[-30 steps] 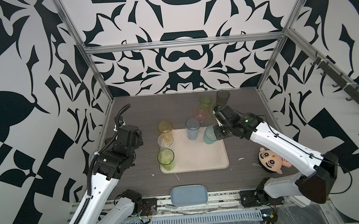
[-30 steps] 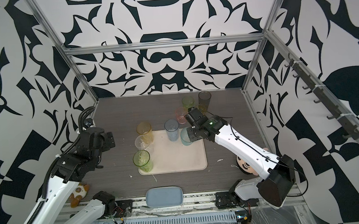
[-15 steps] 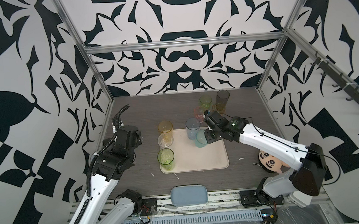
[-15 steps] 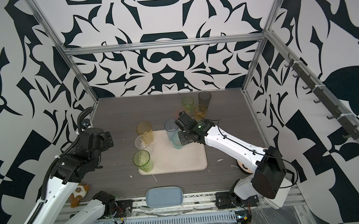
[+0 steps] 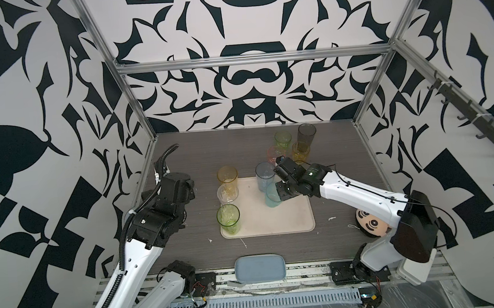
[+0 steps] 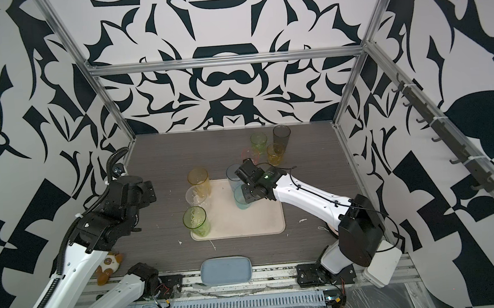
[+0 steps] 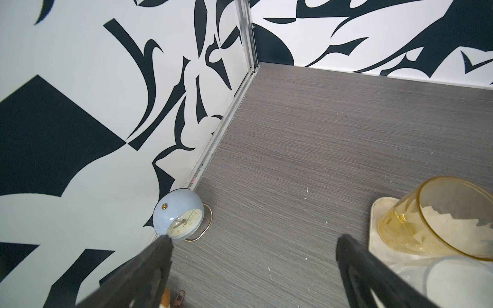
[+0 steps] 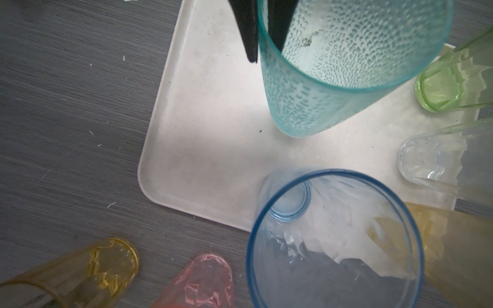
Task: Place the glasses into the tray
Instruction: Place the glass on the tray.
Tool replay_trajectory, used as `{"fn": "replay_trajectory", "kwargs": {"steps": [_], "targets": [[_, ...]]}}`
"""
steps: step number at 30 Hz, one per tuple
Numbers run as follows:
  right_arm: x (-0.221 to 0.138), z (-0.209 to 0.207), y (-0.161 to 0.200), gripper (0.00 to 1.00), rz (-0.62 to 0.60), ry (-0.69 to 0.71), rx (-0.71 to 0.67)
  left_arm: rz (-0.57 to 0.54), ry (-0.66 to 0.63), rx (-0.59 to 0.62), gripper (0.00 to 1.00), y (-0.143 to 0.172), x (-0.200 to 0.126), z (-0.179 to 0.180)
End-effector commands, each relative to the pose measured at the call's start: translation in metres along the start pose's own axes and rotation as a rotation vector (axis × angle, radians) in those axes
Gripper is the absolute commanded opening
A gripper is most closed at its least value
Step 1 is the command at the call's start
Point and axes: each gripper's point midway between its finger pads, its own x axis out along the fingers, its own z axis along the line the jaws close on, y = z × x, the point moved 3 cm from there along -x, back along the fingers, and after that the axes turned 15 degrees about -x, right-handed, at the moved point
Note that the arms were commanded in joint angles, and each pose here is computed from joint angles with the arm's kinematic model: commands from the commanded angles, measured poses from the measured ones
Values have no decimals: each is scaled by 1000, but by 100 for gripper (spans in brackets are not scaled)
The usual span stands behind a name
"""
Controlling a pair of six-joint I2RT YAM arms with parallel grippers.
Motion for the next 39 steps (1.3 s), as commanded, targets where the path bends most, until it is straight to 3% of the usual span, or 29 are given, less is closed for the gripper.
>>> {"fn": "replay_trajectory", "kwargs": {"steps": [1,30,39], "targets": [[-2,8,-8,0,-35,-33,24,10,-25,2,100,6,0,7],[23,17,-16,0,13,23,33,-3,-9,-13,99,5,-3,9],[18,19,-21,17,7,7,36,-4,-9,-14,99,5,-4,10]]}}
